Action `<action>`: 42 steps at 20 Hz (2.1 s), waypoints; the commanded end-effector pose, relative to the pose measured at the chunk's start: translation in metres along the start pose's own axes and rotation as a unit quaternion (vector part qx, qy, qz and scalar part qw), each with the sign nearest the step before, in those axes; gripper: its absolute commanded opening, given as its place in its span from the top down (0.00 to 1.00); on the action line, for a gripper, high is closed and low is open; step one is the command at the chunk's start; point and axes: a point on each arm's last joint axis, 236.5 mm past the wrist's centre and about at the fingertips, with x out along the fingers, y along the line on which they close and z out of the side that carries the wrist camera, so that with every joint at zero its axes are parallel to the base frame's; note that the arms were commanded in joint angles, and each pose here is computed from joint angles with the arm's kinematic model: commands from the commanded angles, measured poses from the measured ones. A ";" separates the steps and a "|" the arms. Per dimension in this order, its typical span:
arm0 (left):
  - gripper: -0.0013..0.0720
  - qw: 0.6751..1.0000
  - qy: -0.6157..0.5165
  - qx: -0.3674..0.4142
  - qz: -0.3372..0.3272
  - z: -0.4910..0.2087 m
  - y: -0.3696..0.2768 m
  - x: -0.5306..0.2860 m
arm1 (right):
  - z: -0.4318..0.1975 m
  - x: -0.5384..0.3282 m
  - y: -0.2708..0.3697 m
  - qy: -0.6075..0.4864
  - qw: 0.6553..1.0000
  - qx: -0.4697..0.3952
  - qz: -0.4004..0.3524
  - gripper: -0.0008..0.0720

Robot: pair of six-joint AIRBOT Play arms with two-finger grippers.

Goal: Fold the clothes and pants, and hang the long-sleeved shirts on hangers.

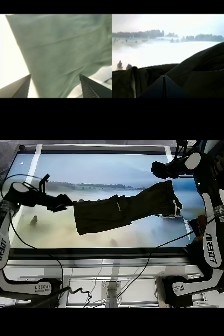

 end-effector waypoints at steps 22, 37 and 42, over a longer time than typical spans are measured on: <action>0.96 0.995 -0.040 0.090 -0.016 0.017 -0.077 -0.048 | -0.120 0.091 0.069 0.156 0.984 -0.034 0.080 0.94; 0.96 0.976 -0.177 0.088 -0.090 0.035 -0.178 -0.139 | -0.254 0.143 0.279 0.194 0.960 -0.030 0.200 0.94; 0.96 0.967 -0.220 0.072 -0.102 0.068 -0.200 -0.109 | -0.227 0.110 0.172 0.261 0.957 -0.076 0.103 0.94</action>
